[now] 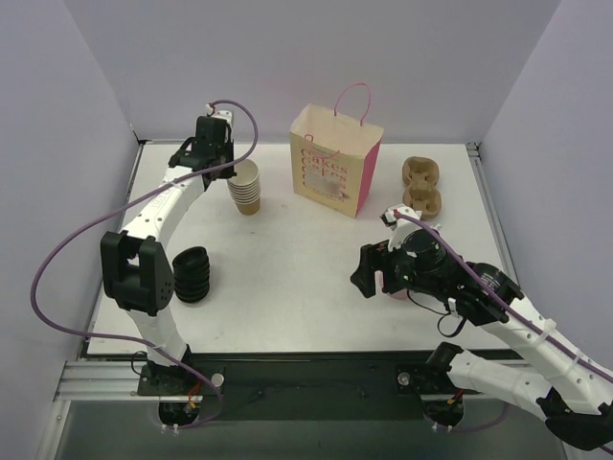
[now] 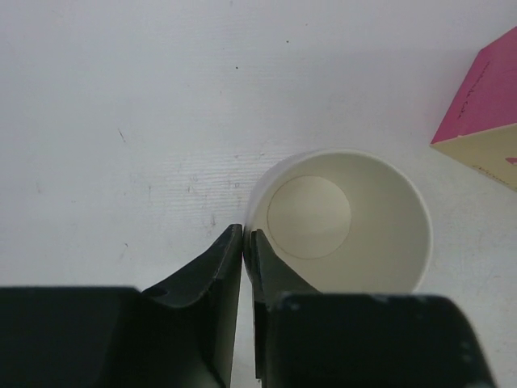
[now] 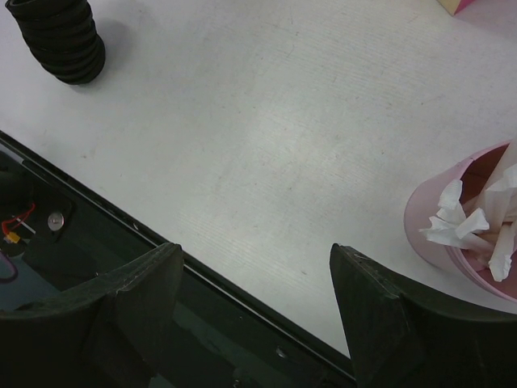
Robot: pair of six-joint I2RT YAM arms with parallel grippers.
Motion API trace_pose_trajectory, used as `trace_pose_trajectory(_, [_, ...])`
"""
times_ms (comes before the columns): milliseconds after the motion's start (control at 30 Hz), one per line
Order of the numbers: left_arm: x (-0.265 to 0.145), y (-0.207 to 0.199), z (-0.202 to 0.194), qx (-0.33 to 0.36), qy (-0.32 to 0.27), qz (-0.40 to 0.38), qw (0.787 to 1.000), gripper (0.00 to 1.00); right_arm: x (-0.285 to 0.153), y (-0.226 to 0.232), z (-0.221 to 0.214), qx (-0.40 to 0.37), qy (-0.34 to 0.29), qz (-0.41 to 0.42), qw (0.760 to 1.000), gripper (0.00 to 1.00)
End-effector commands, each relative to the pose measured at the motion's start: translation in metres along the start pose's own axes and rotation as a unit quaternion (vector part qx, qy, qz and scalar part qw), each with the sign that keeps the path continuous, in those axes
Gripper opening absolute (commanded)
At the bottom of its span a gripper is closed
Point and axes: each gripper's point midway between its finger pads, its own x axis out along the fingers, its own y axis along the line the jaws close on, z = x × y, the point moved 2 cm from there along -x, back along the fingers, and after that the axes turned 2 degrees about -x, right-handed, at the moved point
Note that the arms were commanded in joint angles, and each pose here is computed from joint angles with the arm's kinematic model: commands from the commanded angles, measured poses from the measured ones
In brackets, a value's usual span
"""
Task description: Pack the takeout coffee
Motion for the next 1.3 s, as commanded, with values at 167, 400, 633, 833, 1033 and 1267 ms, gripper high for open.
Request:
trace_pose_trajectory(167, [-0.004, -0.005, 0.025, -0.004, -0.022, -0.013, 1.0, 0.07, 0.007, 0.002, 0.001, -0.008, 0.003, -0.002, 1.0, 0.75])
trace_pose_trajectory(400, [-0.01, -0.009, 0.036, -0.005, -0.019, -0.023, 1.0, 0.0, 0.008, 0.002, 0.005, -0.007, 0.001, -0.003, 1.0, 0.75])
trace_pose_trajectory(633, [-0.015, -0.011, 0.047, -0.01, -0.017, -0.027, 0.999, 0.0, 0.009, 0.004, 0.008, -0.007, 0.001, -0.002, 1.0, 0.75])
trace_pose_trajectory(833, [-0.02, -0.009, 0.056, -0.024, -0.02, -0.027, 0.999, 0.0, 0.007, 0.004, 0.009, -0.009, -0.002, -0.002, 1.0, 0.75])
trace_pose_trajectory(1033, [-0.043, -0.008, 0.076, -0.043, -0.043, -0.033, 0.998, 0.0, 0.006, 0.005, 0.012, -0.009, -0.006, 0.001, 1.0, 0.75])
trace_pose_trajectory(1267, [-0.092, -0.008, 0.107, -0.069, -0.095, -0.058, 0.991, 0.0, 0.001, 0.005, 0.012, -0.001, -0.013, 0.005, 1.0, 0.75])
